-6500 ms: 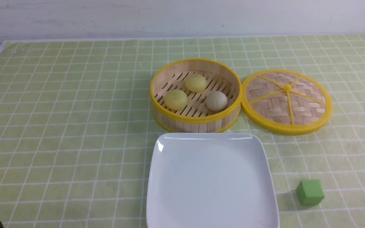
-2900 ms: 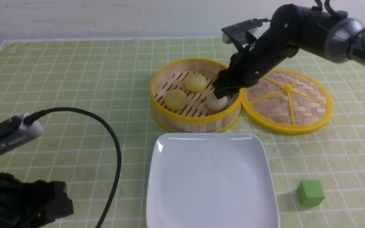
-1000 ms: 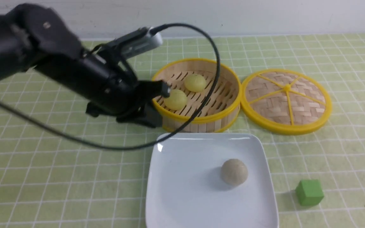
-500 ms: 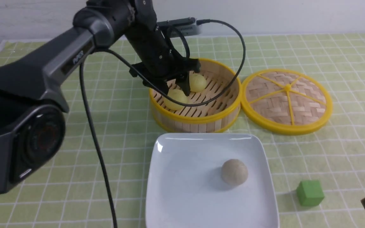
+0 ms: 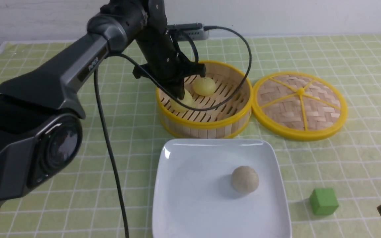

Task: Put the steamed buns into the plate on the green tablecloth.
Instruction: 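Carry the bun from the bamboo steamer to the plate with the left gripper, then reach into the bamboo steamer and grasp a bun with the left gripper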

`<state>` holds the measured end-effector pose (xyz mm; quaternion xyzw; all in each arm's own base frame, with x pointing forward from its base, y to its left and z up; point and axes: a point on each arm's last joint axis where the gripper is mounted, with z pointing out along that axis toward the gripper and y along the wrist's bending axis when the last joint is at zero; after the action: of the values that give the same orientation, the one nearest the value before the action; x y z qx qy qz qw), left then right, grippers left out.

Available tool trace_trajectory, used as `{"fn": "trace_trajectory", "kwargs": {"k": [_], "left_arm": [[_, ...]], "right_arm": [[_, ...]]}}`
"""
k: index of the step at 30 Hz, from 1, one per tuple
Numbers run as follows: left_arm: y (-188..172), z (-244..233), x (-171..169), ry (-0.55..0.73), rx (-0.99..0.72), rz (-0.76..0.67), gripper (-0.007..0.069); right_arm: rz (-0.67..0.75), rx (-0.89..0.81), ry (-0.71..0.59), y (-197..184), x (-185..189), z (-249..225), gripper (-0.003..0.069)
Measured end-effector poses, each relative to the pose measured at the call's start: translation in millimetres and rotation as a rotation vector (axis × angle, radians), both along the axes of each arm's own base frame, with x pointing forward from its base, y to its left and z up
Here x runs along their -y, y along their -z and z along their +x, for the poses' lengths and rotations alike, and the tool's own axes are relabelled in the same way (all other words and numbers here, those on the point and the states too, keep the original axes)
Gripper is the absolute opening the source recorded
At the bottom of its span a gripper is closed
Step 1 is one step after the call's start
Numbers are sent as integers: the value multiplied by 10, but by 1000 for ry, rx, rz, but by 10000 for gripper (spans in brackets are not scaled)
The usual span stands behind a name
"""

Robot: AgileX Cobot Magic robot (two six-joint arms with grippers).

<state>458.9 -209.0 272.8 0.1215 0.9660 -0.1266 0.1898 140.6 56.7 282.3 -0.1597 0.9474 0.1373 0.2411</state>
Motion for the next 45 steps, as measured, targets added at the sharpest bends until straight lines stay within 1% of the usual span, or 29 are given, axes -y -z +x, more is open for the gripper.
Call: {"fn": "trace_trajectory", "kwargs": {"k": [2, 3, 4, 7, 9, 11, 12, 13, 14, 15, 16, 18, 19, 20, 24, 25, 26, 27, 28, 29, 30, 31, 33, 34, 36, 38, 41, 44, 45], "left_arm": [[-383, -120, -46, 3, 70, -34, 18], [-471, -155, -60, 3, 85, -42, 18], [-829, -352, -121, 8, 133, -88, 18], [-1065, -724, -170, 40, 117, -120, 18], [-953, -916, -147, 68, 51, -95, 18], [-620, -1106, -63, 109, -72, -40, 20], [-579, -1122, -53, 114, -86, -34, 21], [-192, -1237, 38, 142, -189, 22, 25], [-1, -1284, 73, 151, -230, 47, 31], [6, -1284, 88, 153, -226, 46, 31], [290, -1332, 145, 150, -264, 75, 50], [417, -1323, 164, 137, -259, 86, 73], [485, -1309, 161, 126, -258, 95, 98], [568, -1256, 163, 97, -241, 105, 151], [544, -1178, 160, 55, -199, 111, 318], [486, -1154, 175, 52, -185, 101, 349], [473, -1149, 178, 51, -183, 100, 356], [355, -1102, 205, 48, -150, 83, 395], [252, -1059, 220, 43, -117, 74, 409], [119, -1000, 235, 31, -72, 67, 400], [97, -988, 238, 31, -62, 67, 390], [-96, -894, 261, 16, 7, 61, 321], [-257, -737, 281, -9, 59, 59, 158], [-270, -721, 285, -12, 61, 56, 143], [-372, -464, 287, -44, 95, 28, 29], [-360, -261, 269, -71, 84, -17, 6], [-278, 2, 210, -105, 79, -96, 9], [-138, 216, 152, -120, 74, -180, 59], [-79, 267, 143, -121, 67, -202, 89]], "right_arm": [[-1, 1, 0, 0, 1, 1, 8], [-1, 1, 0, 0, 1, 1, 8], [-2, 1, 0, 0, 2, 1, 10], [-2, 0, 0, 1, 2, 0, 14], [-2, 0, 0, 1, 2, 0, 15], [-3, -1, -1, 1, 2, -1, 18], [-3, -2, -1, 1, 2, -2, 18], [-3, -2, -1, 1, 2, -2, 20], [-3, -2, -1, 1, 2, -2, 22], [-3, -2, -1, 1, 2, -2, 22], [-3, -2, -1, 1, 2, -2, 25], [-3, -5, -1, 3, 2, -4, 26], [-4, -6, -2, 3, 2, -5, 27], [-3, -9, 0, 4, 2, -7, 27], [-1, -13, 4, 5, 2, -9, 35], [-1, -13, 4, 5, 2, -9, 36], [-1, -13, 5, 5, 2, -9, 36], [0, -12, 5, 5, 2, -8, 39], [0, -12, 5, 5, 2, -8, 39], [0, -12, 6, 4, 2, -7, 39], [0, -11, 6, 4, 2, -7, 39], [1, -8, 7, 3, 2, -4, 39], [3, 0, 10, -1, 1, 3, 41], [3, 0, 10, -1, 1, 3, 41], [8, 2, 11, -3, -1, 5, 44], [8, 4, 12, -4, -2, 7, 46], [11, 4, 12, -5, -4, 7, 48], [11, 3, 12, -3, -4, 6, 52], [11, 4, 13, -3, -4, 7, 53]]}}
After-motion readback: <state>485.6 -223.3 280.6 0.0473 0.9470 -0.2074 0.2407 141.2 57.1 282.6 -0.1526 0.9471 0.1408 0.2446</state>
